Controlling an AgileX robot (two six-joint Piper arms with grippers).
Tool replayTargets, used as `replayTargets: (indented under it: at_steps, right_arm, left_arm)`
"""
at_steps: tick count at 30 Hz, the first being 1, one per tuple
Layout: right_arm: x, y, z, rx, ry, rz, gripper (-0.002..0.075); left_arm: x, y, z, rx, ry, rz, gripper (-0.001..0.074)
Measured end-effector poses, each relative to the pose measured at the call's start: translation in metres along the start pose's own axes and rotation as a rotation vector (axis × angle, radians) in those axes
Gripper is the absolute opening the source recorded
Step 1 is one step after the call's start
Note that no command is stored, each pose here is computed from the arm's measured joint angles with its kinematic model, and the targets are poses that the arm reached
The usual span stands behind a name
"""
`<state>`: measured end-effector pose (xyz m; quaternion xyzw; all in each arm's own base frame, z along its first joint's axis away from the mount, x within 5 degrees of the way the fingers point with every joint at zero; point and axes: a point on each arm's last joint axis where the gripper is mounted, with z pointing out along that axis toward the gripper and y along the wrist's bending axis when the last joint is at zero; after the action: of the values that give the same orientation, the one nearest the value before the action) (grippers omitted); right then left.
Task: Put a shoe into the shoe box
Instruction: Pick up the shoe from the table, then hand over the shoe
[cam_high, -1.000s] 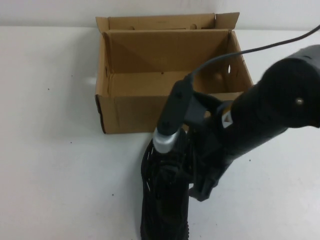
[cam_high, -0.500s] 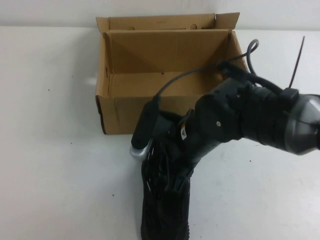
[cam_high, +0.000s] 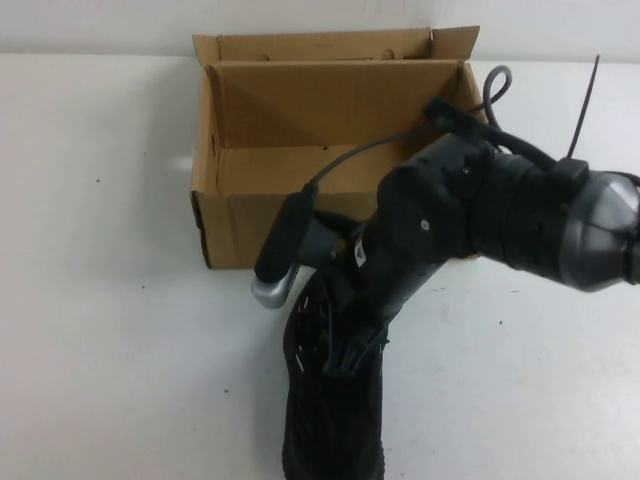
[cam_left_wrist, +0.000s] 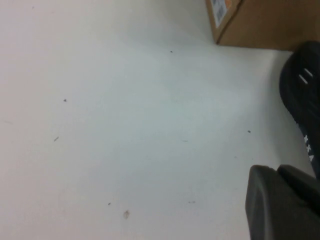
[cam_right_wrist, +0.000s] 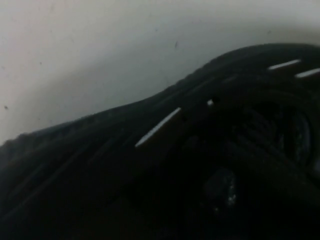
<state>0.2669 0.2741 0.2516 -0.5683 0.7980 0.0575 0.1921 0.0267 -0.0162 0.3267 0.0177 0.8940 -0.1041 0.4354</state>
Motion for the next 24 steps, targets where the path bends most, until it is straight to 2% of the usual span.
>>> replayTargets:
  at_steps: [3, 8, 11, 13, 16, 19, 21, 24]
  right_arm:
    - [-0.006, 0.0, -0.023, -0.008, -0.033, 0.015, 0.0001]
    - [-0.015, 0.001, -0.065, -0.021, -0.089, 0.065, -0.0001]
    - [-0.02, 0.002, -0.085, -0.043, -0.102, 0.078, -0.0001]
    - [-0.024, 0.003, -0.097, -0.058, -0.109, 0.101, -0.0001]
    - [-0.03, 0.003, -0.111, -0.072, -0.144, 0.12, -0.0001]
    - [-0.037, 0.004, -0.121, -0.088, -0.189, 0.121, -0.0001]
    - [-0.04, 0.003, -0.127, -0.088, -0.213, 0.117, -0.0001]
    - [-0.043, 0.002, -0.136, -0.078, -0.24, 0.119, -0.0001]
  left_arm:
    - [0.001, -0.008, 0.0, 0.087, 0.003, 0.104, -0.0004]
    - [-0.001, -0.033, -0.006, 0.361, -0.068, 0.291, -0.0002]
    - [-0.005, -0.042, -0.01, 0.467, -0.135, 0.324, 0.0036]
    - [-0.007, -0.045, -0.012, 0.501, -0.173, 0.333, 0.0113]
    - [-0.01, -0.05, -0.016, 0.555, -0.223, 0.353, 0.0297]
    - [-0.013, -0.055, -0.02, 0.612, -0.282, 0.382, 0.0444]
    - [-0.015, -0.056, -0.021, 0.615, -0.311, 0.39, 0.0487]
    - [-0.017, -0.053, -0.019, 0.578, -0.33, 0.407, 0.0512]
